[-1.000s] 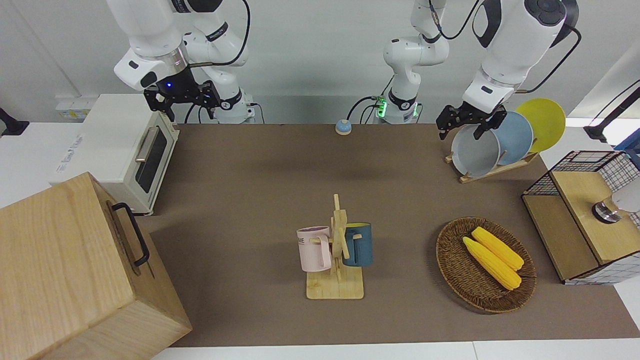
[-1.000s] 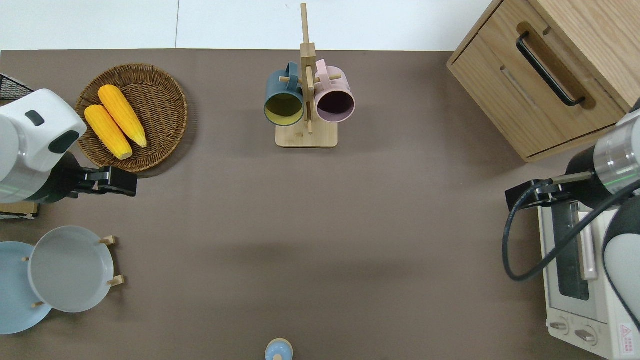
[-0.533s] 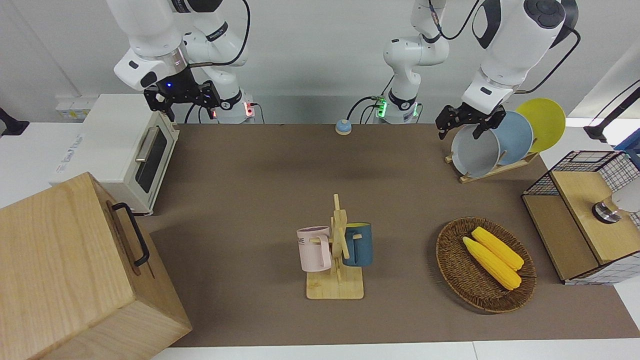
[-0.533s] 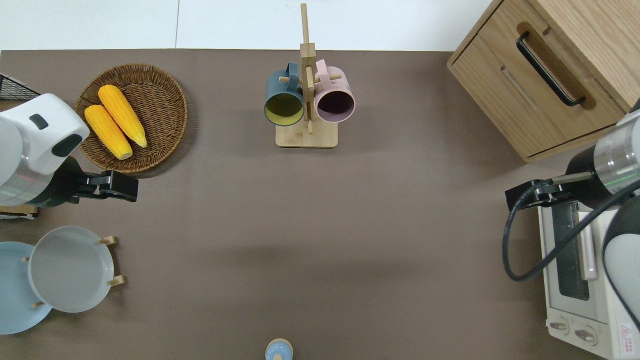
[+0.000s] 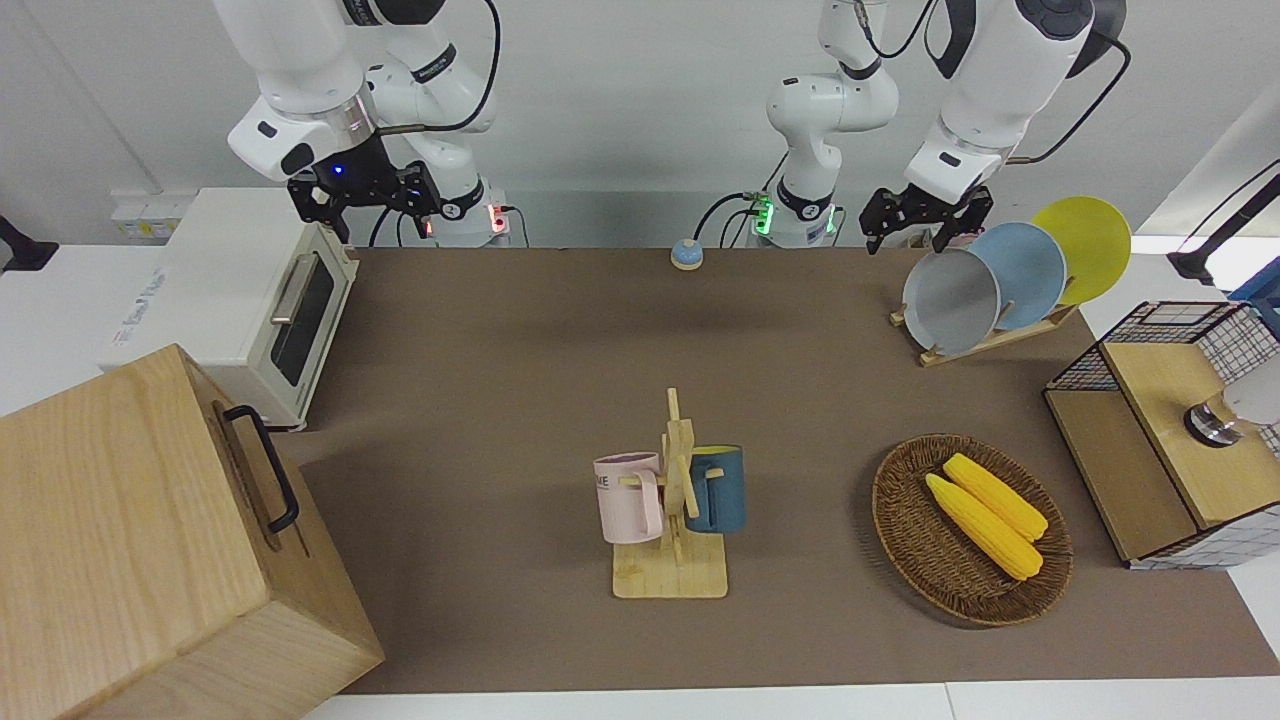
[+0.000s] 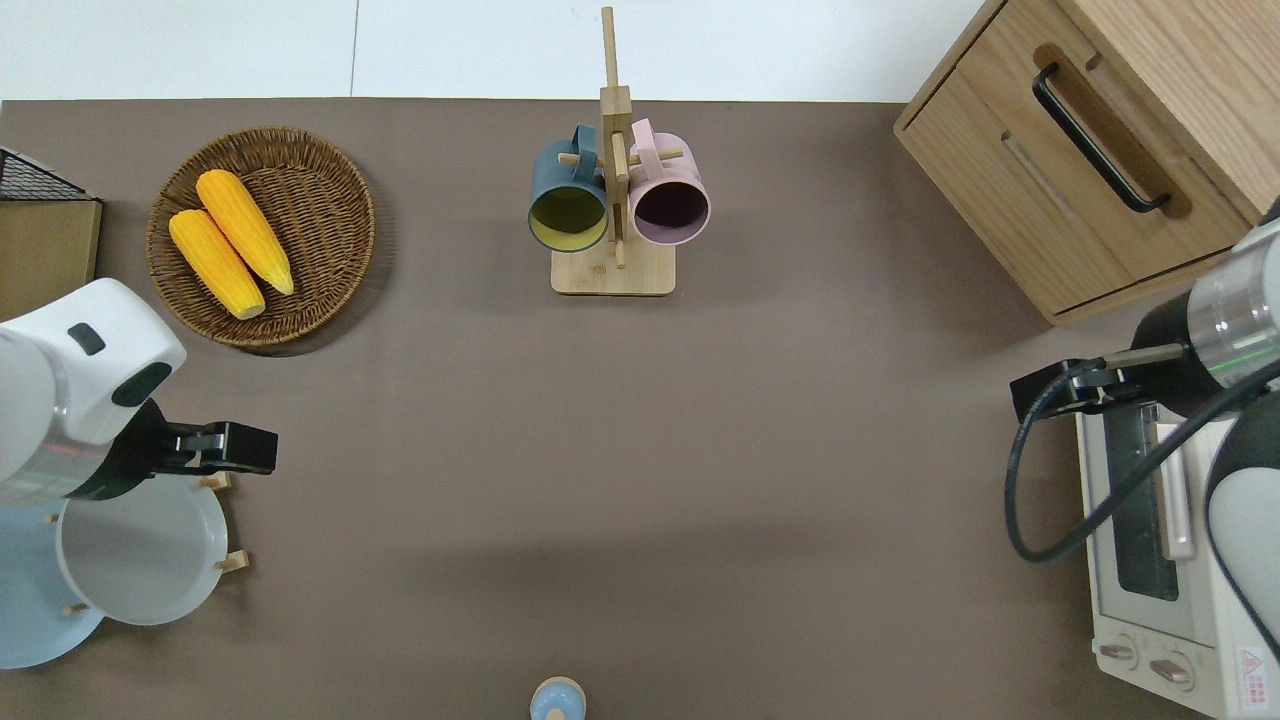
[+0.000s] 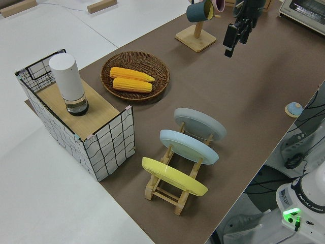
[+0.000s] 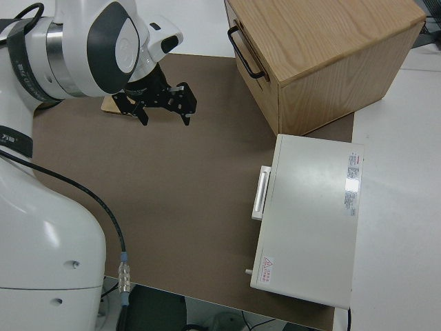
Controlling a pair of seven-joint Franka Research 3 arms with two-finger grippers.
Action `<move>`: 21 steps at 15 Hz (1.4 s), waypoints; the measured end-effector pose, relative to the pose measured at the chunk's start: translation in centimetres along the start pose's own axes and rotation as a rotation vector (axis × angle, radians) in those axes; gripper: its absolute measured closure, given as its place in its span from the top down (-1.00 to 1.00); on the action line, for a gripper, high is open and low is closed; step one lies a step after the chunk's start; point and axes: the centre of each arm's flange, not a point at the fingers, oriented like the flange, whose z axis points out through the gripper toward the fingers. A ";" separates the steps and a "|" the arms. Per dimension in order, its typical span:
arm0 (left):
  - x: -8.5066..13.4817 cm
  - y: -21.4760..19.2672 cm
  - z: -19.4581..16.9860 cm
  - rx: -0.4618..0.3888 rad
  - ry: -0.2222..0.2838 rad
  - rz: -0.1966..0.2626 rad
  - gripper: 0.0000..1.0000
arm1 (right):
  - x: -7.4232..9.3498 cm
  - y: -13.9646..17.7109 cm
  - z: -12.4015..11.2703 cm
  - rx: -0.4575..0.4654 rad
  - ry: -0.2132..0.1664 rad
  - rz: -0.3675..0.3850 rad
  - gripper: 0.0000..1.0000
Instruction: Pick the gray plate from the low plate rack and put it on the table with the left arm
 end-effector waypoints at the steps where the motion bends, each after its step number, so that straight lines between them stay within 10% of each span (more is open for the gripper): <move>1: -0.4 -0.7 0.4 -0.003 -0.002 -0.012 0.99 | 0.0 0.0 0.0 0.000 0.000 0.000 0.97; 12: -0.4 -12.5 1.9 0.061 0.026 -0.209 0.99 | 0.0 0.0 0.0 0.000 0.000 0.000 0.97; 21: -0.9 -16.3 8.1 0.170 0.027 -0.213 0.99 | 0.0 0.0 0.0 0.000 0.000 0.000 0.97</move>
